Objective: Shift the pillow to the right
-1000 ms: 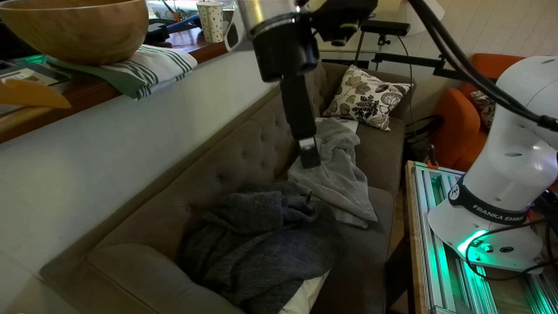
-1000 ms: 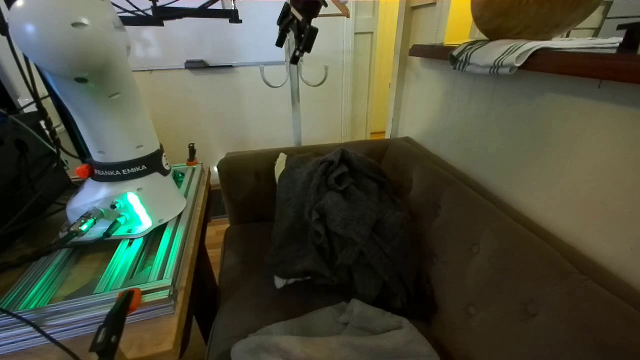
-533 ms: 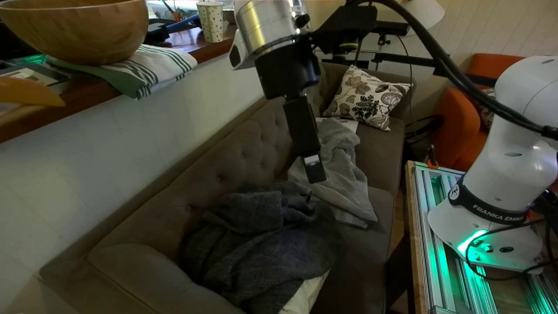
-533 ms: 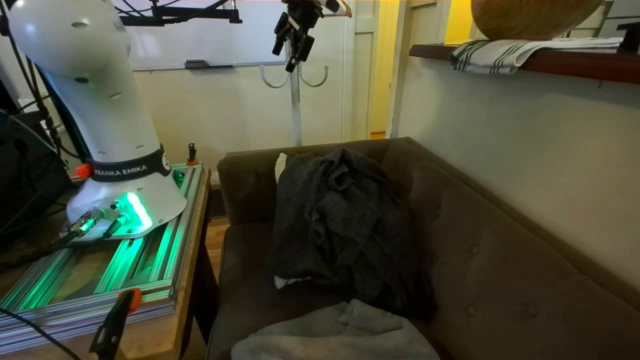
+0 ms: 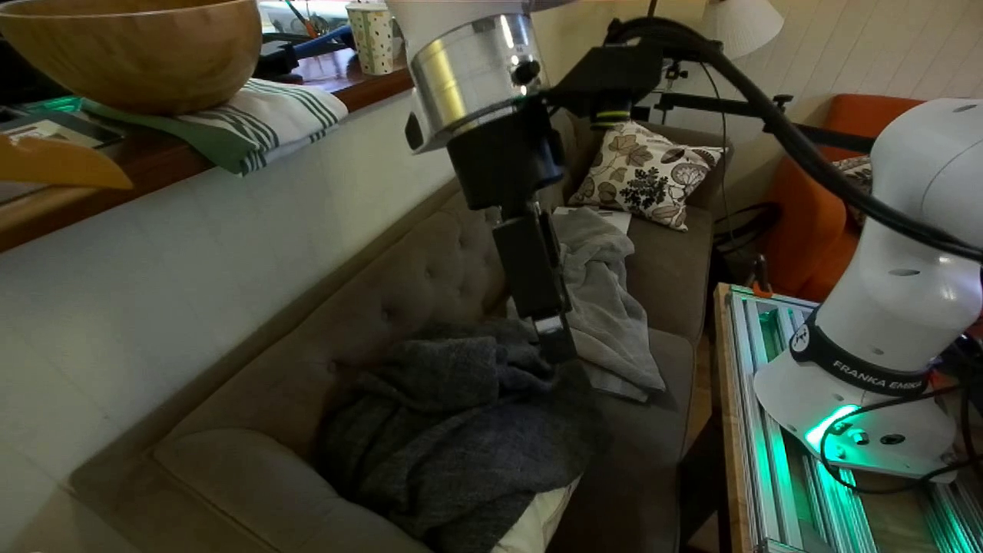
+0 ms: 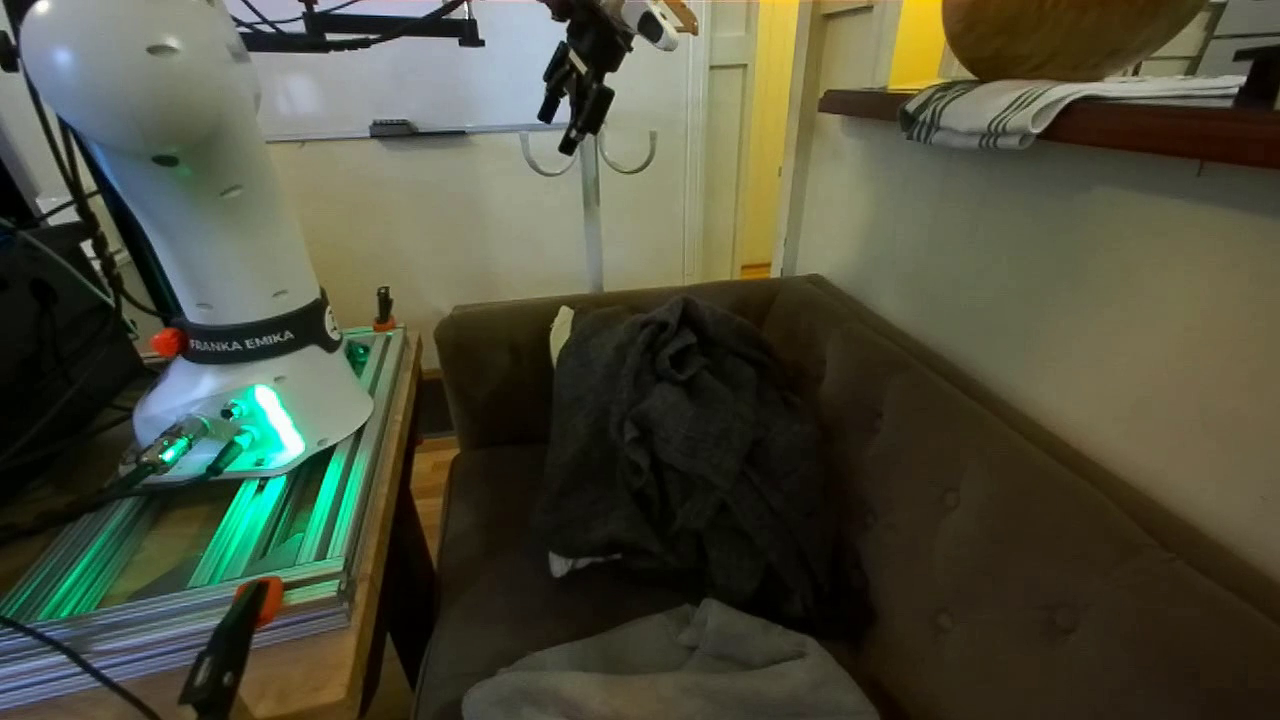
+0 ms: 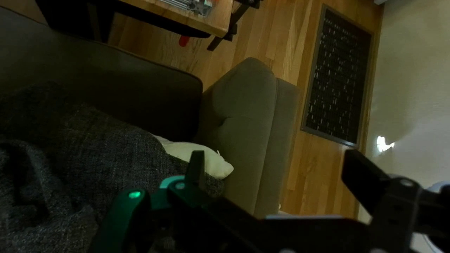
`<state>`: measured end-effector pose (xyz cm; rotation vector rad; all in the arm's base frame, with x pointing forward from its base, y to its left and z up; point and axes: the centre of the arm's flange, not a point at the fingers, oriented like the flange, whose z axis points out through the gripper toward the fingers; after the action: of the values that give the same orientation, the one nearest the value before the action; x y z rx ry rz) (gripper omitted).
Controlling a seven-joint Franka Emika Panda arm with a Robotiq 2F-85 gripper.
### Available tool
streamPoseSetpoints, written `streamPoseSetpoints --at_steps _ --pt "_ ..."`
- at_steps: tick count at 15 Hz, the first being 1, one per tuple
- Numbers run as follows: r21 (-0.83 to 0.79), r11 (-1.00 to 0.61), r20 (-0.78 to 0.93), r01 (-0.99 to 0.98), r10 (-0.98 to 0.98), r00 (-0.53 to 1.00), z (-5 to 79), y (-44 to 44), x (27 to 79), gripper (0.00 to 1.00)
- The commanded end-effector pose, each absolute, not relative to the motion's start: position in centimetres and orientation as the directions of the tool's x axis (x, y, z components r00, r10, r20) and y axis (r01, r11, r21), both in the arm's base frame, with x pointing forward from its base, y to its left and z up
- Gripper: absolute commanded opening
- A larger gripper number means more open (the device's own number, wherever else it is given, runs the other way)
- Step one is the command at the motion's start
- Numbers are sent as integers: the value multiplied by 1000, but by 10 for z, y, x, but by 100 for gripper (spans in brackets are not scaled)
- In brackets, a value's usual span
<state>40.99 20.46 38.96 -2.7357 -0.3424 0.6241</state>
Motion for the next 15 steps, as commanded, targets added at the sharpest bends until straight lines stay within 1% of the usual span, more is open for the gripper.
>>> streamPoseSetpoints --at_steps 1,4,6,7,9,11,13,15 --pt "-291 -955 -410 59 180 894 363 228 374 100" --pt "-200 -979 -428 -36 55 902 332 236 349 100" --pt "-91 -991 -431 -98 -49 901 317 229 331 100" --pt "-165 -985 -446 -39 40 894 324 234 357 100" --pt "-122 -990 -456 -74 -10 890 312 230 344 100" --pt "-114 -990 -453 -84 -23 891 312 228 341 100" --pt "-114 -990 -448 -87 -27 894 315 228 341 100" --pt "-110 -986 -435 -128 -68 898 302 234 355 100"
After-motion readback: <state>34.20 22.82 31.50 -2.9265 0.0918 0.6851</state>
